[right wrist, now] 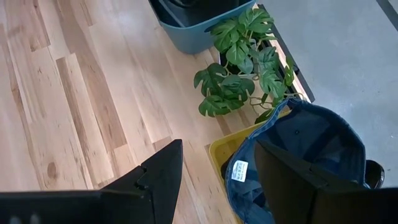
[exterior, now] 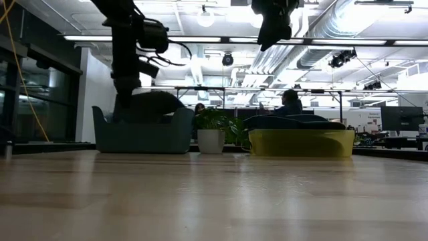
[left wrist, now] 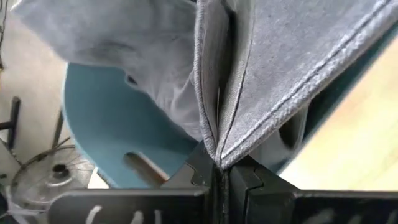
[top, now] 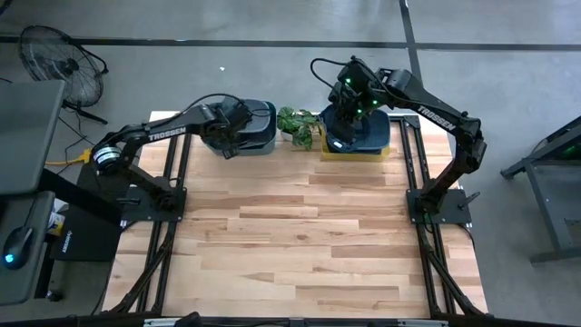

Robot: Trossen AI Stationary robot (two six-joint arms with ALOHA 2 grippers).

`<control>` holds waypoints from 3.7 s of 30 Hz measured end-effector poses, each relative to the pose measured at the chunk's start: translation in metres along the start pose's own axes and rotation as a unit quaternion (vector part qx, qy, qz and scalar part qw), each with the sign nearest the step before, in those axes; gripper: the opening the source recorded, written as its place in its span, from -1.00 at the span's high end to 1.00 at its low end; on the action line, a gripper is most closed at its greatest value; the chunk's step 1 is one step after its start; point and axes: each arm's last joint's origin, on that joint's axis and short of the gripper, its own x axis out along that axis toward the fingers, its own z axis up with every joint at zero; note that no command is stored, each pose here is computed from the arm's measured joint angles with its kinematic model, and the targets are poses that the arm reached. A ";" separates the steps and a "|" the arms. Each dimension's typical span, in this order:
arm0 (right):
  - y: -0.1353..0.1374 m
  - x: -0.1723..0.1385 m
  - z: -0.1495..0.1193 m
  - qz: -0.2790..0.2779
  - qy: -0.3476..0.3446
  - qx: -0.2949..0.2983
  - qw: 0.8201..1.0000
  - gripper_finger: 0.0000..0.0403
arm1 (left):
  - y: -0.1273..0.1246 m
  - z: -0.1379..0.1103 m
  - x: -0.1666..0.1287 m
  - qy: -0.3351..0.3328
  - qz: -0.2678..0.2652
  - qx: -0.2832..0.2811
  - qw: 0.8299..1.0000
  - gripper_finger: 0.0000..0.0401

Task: Pick & Place hat
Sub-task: Put the gray cap into the green bin, then return to Home Position

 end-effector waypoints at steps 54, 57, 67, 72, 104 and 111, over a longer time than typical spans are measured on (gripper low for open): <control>0.007 0.013 -0.110 0.089 -0.107 0.023 0.990 0.04 | -0.010 0.023 -0.034 -0.172 -0.305 -0.075 0.934 -0.42; 0.009 0.016 -0.137 0.093 -0.142 0.038 0.985 0.04 | -0.014 0.005 -0.031 -0.194 -0.329 -0.105 0.918 -0.42; 0.014 0.037 -0.208 0.155 -0.275 0.146 0.938 0.04 | -0.025 -0.051 -0.033 -0.311 -0.371 -0.243 0.841 -0.42; 0.020 0.061 -0.239 0.203 -0.335 0.194 0.899 0.04 | -0.037 -0.062 -0.039 -0.323 -0.362 -0.276 0.830 -0.42; 0.046 0.066 -0.296 0.300 -0.362 0.168 0.867 0.04 | -0.089 -0.076 -0.031 -0.387 -0.322 -0.461 0.731 -0.42; 0.045 0.063 -0.301 0.285 -0.373 0.153 0.869 0.04 | -0.088 -0.076 -0.031 -0.390 -0.318 -0.472 0.724 -0.42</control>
